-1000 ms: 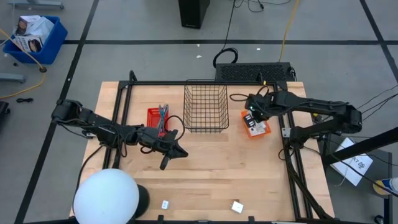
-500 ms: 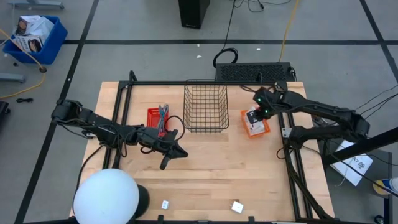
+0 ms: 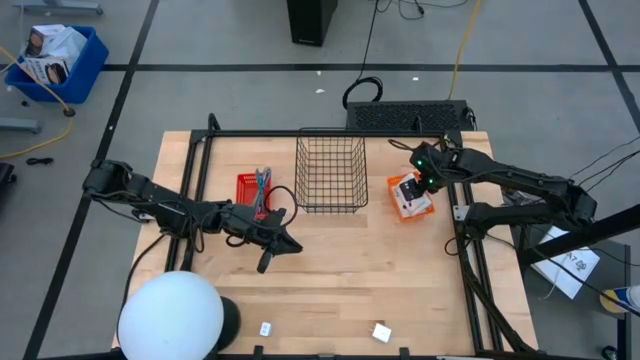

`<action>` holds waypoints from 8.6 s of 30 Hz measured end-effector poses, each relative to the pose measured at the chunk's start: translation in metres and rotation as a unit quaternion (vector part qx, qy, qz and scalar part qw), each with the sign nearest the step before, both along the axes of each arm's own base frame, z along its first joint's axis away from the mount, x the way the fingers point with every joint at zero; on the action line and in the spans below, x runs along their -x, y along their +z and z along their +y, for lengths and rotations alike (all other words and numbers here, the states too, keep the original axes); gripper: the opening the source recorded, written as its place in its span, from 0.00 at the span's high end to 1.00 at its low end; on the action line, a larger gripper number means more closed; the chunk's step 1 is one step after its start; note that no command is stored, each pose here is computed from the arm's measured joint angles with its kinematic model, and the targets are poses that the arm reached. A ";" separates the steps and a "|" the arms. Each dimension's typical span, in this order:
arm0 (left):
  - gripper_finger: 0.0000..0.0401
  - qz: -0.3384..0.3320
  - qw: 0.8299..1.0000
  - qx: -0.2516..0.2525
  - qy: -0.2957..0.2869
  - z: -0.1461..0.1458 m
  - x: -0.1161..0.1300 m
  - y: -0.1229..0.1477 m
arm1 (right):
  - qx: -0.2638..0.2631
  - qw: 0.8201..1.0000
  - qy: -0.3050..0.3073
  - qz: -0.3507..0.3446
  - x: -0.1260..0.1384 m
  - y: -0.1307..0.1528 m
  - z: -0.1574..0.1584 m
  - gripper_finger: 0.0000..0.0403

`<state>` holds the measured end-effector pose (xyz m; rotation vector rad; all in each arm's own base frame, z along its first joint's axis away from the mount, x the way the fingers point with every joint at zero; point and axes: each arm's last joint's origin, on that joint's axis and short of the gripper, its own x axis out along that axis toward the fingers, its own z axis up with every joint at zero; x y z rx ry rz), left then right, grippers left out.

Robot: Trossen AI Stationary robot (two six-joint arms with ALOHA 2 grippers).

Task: Pick and place items into bin
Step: Put the card reader box into the orange basket, then put the right white charger adapter into the wire basket

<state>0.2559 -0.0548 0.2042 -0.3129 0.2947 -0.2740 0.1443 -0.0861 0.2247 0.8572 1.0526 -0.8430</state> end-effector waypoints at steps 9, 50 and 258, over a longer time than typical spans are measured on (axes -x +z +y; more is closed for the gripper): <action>0.92 0.000 1.000 0.000 0.000 0.000 0.000 0.000 | 0.026 1.000 -0.010 0.008 0.001 0.001 -0.002 0.46; 0.92 0.013 0.999 0.016 0.043 0.002 0.000 -0.001 | 0.032 0.925 0.318 -0.206 -0.056 0.015 0.150 0.45; 0.92 0.018 0.998 -0.047 0.030 -0.020 0.005 -0.007 | 0.047 0.882 0.433 -0.177 -0.154 -0.105 0.289 1.00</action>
